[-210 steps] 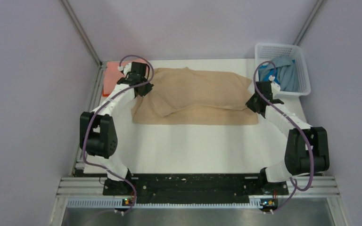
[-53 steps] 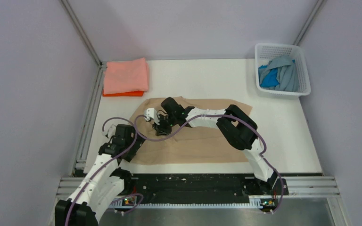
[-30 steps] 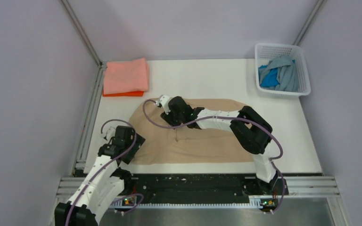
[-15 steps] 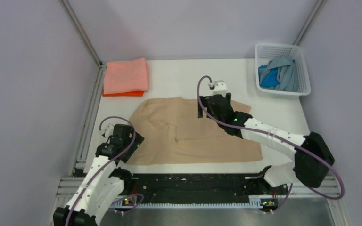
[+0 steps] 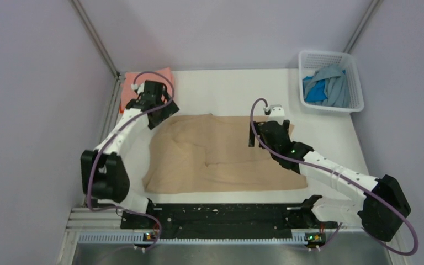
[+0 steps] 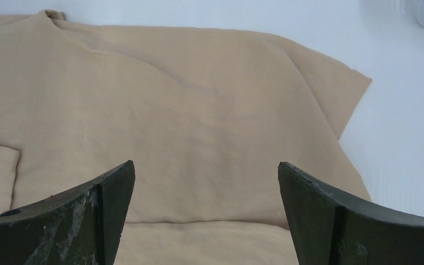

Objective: Fold and stack the t-shirts
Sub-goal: Grab the side of the flattened tshirt furthest away from the robot with both arms

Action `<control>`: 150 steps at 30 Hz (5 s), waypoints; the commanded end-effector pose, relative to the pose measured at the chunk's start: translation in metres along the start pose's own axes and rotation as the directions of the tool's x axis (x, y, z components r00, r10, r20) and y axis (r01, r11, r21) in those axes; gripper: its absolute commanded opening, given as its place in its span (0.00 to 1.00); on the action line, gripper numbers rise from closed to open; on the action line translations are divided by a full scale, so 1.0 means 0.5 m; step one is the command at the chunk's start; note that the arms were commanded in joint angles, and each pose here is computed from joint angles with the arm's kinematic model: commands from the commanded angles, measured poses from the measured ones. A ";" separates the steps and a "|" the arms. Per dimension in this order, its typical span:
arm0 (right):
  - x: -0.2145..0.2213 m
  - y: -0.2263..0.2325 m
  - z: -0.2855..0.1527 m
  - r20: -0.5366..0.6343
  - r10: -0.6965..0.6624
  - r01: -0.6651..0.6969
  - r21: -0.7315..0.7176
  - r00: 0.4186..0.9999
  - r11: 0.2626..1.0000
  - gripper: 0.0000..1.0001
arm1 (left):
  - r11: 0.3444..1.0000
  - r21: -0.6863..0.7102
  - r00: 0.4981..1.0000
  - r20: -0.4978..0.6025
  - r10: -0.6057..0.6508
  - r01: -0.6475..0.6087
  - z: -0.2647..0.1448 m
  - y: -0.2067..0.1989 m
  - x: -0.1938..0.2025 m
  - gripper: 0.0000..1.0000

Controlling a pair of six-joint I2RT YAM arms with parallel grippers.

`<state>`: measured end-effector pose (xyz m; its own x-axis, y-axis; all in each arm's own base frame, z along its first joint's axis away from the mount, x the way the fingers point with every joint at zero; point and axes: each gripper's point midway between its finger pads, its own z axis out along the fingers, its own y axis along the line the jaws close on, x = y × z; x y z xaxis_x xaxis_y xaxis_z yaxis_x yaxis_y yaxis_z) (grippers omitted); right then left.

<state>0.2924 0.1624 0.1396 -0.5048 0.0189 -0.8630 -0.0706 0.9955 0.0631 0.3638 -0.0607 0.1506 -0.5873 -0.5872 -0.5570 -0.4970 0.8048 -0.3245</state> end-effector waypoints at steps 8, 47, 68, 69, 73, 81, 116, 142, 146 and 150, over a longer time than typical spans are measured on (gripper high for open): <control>0.008 -0.037 0.024 -0.016 -0.035 0.036 0.073 0.999 0.997 0.99 | 0.981 -0.010 0.955 -0.228 0.188 -0.195 0.243 -0.095 0.007 0.92; 0.013 -0.093 0.034 -0.010 -0.054 0.055 0.200 0.998 0.978 0.99 | 0.879 -0.312 0.925 -0.242 0.293 -0.360 0.250 -0.026 0.032 0.00; 0.011 -0.094 0.035 -0.004 -0.047 0.047 0.205 0.999 0.978 0.99 | 0.790 -0.610 0.980 0.189 0.067 0.063 0.085 0.074 -0.153 0.98; 0.011 -0.089 0.037 -0.005 -0.044 0.045 0.194 0.999 0.980 0.99 | 0.829 -0.556 0.982 0.183 0.055 0.057 0.083 0.056 -0.153 0.99; 0.010 -0.050 0.069 -0.025 -0.017 0.020 0.118 1.000 0.993 0.99 | 0.981 -0.174 0.996 0.022 0.086 -0.081 0.132 -0.058 -0.081 0.99; 0.035 0.005 0.200 -0.146 0.053 -0.049 0.035 0.988 0.998 0.99 | 0.987 0.058 0.966 -0.203 0.159 -0.150 0.191 -0.121 0.027 0.99; 0.168 -0.150 0.039 -0.316 0.113 -0.073 0.137 0.942 0.988 0.96 | 0.076 0.597 0.250 0.214 0.944 -0.799 0.185 -0.269 0.030 0.99; 0.228 -0.143 0.036 -0.446 0.124 -0.065 0.144 0.886 0.987 0.93 | 0.041 0.463 0.097 0.099 0.990 -0.886 0.339 -0.196 0.044 0.57; 0.240 -0.146 0.039 -0.463 0.123 -0.056 0.155 0.878 0.986 0.93 | 0.075 0.448 0.128 0.088 0.988 -0.891 0.347 -0.201 0.045 0.43; 0.247 -0.154 0.038 -0.469 0.135 -0.053 0.184 0.873 0.981 0.92 | 0.136 0.360 0.172 0.070 0.983 -0.923 0.355 -0.203 0.015 0.00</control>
<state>0.2447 0.0904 0.0176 -0.8599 0.0720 -0.5054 0.0762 0.9970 0.0124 0.5011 -0.1363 0.0344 -0.5269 0.7330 -0.4302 0.7746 0.6225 0.1119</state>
